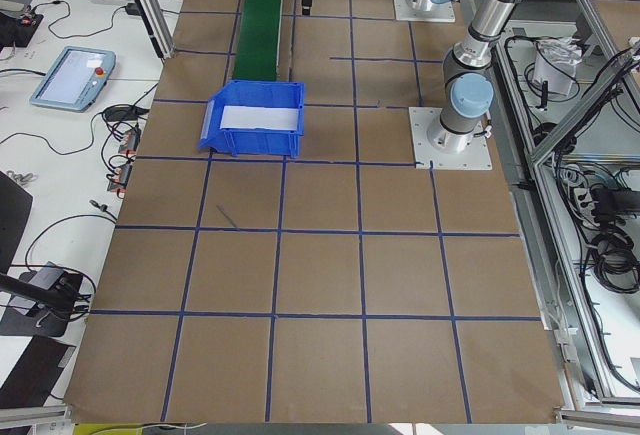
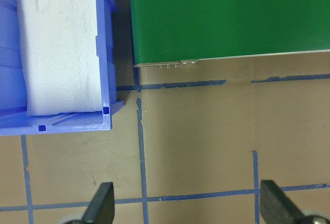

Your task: Transport two buttons from left to right

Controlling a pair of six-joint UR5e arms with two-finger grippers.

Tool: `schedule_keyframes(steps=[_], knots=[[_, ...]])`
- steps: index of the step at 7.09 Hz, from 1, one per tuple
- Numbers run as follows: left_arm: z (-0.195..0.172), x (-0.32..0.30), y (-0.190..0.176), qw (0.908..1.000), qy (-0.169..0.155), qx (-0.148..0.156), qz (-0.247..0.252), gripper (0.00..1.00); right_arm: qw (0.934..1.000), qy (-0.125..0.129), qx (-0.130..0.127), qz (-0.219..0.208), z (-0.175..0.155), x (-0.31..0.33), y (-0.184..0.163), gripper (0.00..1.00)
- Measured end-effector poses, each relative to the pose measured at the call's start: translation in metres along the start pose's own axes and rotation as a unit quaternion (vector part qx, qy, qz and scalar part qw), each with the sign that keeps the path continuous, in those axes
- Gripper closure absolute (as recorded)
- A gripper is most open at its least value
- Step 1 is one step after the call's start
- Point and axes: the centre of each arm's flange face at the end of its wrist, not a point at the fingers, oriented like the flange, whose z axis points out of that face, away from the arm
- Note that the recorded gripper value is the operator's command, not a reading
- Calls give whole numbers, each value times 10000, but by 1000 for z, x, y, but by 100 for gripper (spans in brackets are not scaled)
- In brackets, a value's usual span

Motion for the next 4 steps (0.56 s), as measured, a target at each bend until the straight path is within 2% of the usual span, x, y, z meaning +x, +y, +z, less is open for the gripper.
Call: schedule_keyframes(steps=[4], knots=[[0, -3, -1, 10000, 17, -11, -33, 0, 9992, -1, 13, 393, 5, 33, -7, 0]])
